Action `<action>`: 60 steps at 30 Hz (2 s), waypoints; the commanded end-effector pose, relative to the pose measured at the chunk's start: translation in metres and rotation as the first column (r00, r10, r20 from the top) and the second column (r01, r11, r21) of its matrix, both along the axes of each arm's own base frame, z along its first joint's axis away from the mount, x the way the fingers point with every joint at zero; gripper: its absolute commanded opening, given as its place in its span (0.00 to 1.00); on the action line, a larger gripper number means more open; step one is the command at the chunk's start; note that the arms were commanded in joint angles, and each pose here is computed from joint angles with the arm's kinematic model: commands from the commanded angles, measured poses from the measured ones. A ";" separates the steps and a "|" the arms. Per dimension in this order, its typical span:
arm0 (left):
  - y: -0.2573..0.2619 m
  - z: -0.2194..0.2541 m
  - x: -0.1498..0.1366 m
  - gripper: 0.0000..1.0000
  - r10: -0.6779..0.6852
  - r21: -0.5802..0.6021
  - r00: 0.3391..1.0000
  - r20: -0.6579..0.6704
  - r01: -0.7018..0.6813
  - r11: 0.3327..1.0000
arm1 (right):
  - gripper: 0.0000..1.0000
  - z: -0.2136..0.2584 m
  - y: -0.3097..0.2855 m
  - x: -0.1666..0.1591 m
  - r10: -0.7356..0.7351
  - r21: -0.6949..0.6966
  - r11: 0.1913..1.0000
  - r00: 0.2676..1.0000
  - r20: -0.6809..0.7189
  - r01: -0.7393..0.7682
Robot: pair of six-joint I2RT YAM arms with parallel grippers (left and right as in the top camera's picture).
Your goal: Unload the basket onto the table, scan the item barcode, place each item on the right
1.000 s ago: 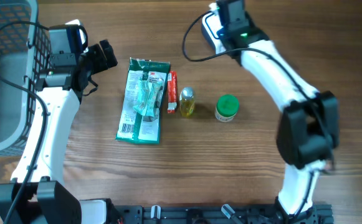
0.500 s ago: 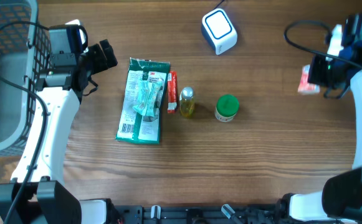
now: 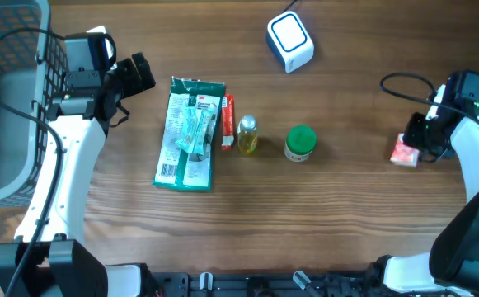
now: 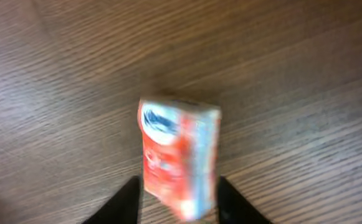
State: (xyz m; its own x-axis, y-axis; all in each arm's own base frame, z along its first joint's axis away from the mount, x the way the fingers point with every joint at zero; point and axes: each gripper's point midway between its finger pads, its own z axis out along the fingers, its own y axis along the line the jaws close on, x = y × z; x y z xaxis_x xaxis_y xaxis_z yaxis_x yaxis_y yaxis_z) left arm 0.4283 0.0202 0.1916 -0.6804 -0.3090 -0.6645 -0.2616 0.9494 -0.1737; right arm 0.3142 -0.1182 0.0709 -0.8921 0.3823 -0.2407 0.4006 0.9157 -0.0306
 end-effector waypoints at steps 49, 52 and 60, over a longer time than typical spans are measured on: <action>0.004 0.003 0.001 1.00 0.005 0.013 1.000 0.006 -0.005 1.000 | 0.76 -0.026 0.213 -0.001 0.141 0.010 0.990 0.963 -0.232 -0.142; 0.004 0.003 0.001 1.00 0.005 0.013 1.000 0.006 -0.005 1.000 | 0.85 -0.026 0.213 -0.001 0.138 0.013 0.990 0.963 -0.231 -0.139; 0.004 0.003 0.001 1.00 0.005 0.013 1.000 0.006 -0.005 1.000 | 1.00 -0.026 0.216 0.008 0.116 0.021 0.993 0.974 -0.193 -0.114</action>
